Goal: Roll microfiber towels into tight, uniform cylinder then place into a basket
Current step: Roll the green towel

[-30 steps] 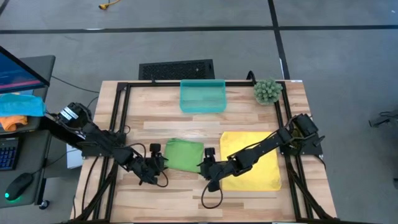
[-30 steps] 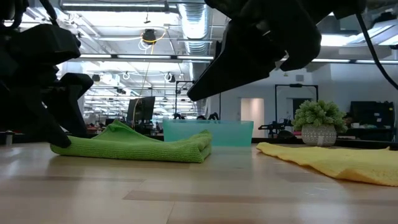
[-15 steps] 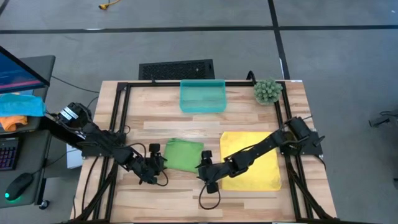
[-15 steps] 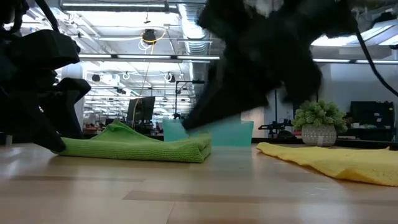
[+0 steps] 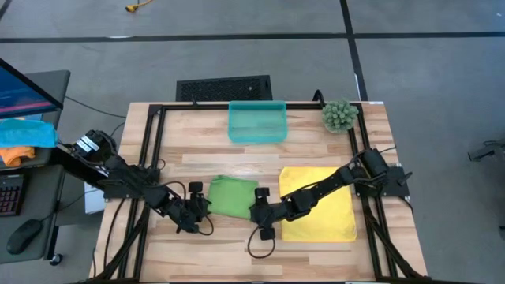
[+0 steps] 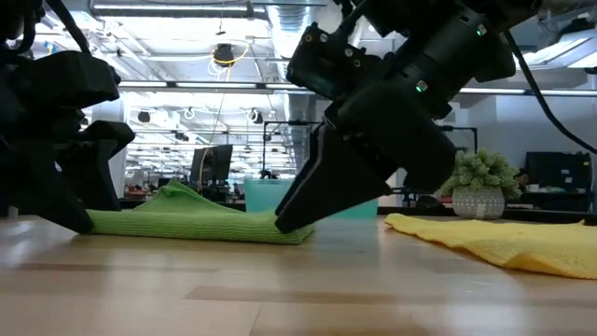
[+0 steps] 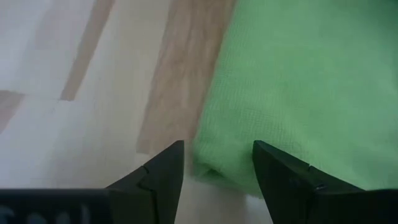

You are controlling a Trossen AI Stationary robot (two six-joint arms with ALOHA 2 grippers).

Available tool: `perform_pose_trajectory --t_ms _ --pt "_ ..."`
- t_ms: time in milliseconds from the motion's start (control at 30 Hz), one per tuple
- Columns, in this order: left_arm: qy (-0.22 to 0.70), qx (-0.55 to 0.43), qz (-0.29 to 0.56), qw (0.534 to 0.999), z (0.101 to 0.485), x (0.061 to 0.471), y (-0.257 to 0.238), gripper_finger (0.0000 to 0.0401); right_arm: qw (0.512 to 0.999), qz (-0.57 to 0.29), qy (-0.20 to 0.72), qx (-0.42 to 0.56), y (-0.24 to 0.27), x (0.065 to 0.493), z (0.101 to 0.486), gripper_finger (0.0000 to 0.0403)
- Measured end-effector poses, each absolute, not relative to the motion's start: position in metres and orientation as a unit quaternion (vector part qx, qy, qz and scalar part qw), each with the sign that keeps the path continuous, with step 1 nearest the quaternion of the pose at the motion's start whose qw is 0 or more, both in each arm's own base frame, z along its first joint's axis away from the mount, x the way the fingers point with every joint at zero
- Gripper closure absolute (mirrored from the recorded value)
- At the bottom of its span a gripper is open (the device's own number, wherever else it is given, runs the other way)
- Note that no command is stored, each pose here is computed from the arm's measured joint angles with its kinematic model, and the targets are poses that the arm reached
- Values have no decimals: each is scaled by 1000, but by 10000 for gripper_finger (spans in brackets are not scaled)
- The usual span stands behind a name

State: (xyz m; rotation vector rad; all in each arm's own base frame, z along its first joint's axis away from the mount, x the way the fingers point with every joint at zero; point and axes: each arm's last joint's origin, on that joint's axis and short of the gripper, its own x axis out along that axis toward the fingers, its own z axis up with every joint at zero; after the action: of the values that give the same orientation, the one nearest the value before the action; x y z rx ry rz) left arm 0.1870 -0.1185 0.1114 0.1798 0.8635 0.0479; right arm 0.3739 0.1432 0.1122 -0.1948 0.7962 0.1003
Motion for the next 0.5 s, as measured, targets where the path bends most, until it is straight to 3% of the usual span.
perform_pose_trajectory --t_ms 500 --pt "415 21 54 908 111 187 -118 234 913 54 396 -82 144 376 100 195"
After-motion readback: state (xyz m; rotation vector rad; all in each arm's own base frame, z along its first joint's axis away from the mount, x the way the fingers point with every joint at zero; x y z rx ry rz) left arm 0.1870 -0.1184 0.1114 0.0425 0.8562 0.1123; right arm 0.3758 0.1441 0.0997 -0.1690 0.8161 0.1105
